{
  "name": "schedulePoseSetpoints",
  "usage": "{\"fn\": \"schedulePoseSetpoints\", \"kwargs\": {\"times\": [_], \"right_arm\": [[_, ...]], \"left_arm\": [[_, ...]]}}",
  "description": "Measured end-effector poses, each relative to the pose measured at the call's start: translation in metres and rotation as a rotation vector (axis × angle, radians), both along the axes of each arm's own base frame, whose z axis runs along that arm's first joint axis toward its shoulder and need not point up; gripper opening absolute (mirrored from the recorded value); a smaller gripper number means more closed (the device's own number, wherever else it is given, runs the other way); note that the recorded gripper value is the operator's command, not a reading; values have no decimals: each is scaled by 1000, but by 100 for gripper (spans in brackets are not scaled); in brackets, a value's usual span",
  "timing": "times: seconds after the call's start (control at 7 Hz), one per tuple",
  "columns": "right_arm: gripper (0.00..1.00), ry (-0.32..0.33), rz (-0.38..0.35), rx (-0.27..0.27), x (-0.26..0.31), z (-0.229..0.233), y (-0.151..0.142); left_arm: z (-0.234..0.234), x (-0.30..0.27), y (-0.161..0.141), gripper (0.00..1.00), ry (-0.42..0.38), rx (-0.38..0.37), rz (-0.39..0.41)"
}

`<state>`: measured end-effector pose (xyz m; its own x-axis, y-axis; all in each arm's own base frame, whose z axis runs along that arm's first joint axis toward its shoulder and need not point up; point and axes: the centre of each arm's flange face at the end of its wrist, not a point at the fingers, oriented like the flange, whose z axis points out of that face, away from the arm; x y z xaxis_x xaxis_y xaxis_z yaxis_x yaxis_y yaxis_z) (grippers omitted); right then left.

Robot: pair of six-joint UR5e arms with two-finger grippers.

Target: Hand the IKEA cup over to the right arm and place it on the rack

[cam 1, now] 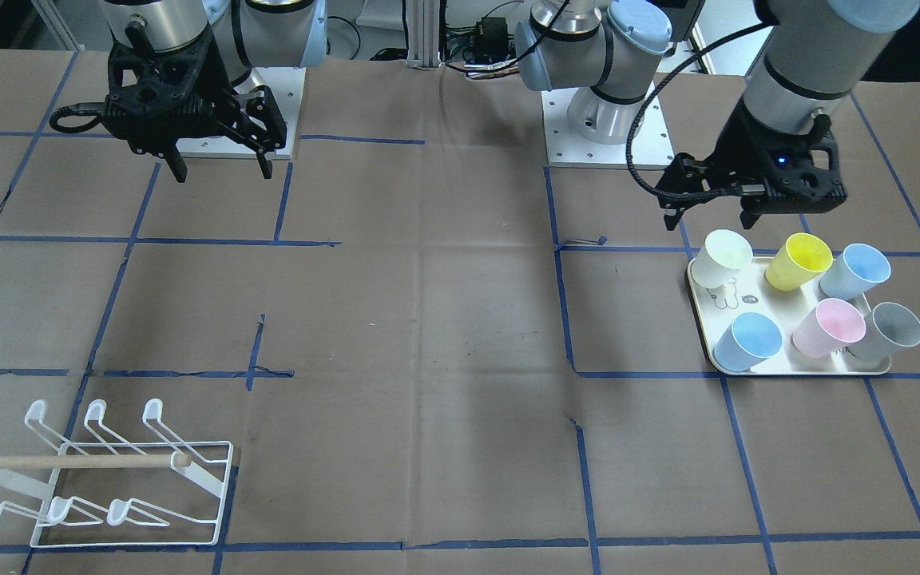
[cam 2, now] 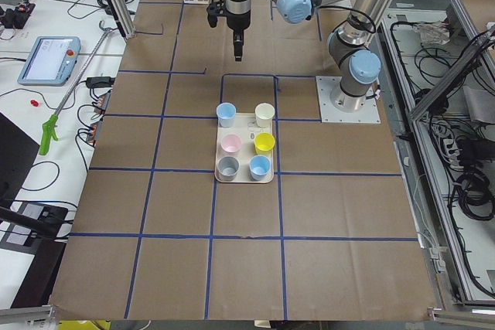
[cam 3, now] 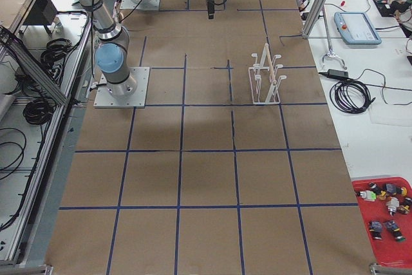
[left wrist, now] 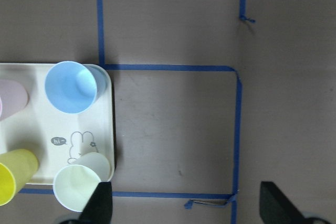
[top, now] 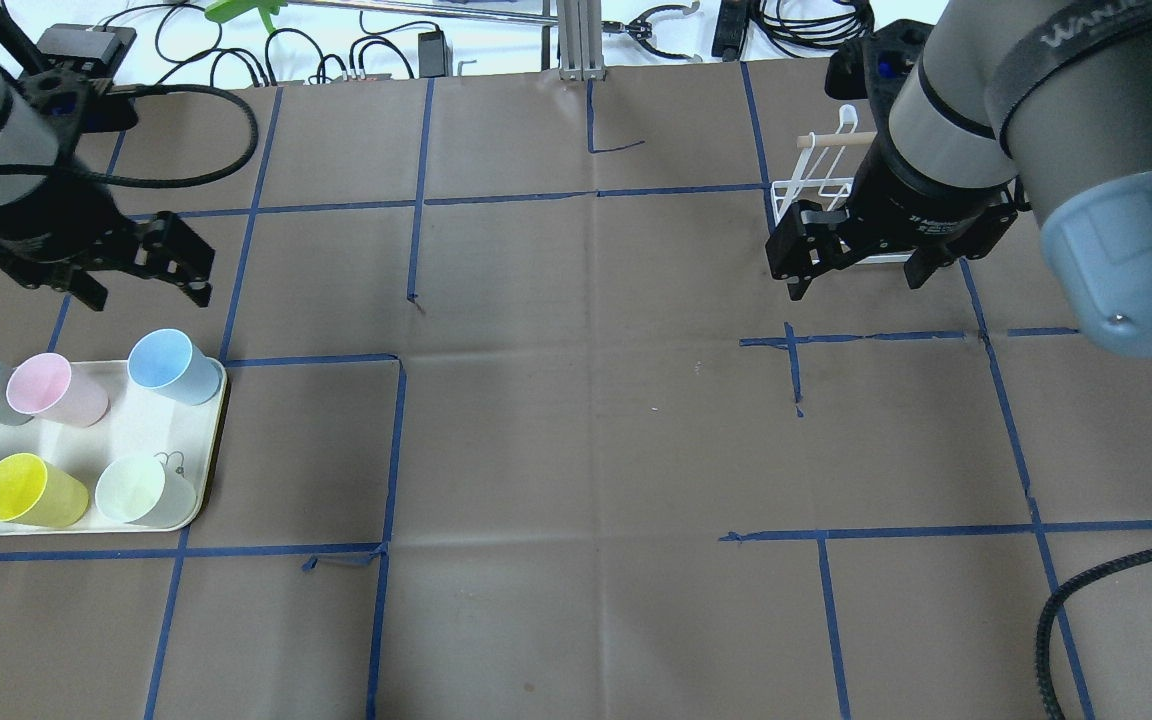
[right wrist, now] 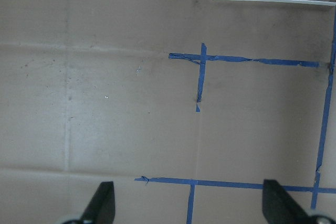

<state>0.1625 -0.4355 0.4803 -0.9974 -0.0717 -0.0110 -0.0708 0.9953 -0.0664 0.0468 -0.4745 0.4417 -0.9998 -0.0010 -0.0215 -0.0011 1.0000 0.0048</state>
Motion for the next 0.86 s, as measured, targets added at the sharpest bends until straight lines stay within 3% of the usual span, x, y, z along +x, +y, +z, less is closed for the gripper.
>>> {"fn": "schedulePoseSetpoints", "kwargs": {"times": [0.43, 0.86], "right_arm": [[100, -3, 0, 5, 0, -2, -1], [100, -4, 0, 7, 0, -3, -1]], "left_arm": [[-19, 38, -8, 99, 1, -3, 5], [-73, 46, -27, 99, -2, -17, 6]]}}
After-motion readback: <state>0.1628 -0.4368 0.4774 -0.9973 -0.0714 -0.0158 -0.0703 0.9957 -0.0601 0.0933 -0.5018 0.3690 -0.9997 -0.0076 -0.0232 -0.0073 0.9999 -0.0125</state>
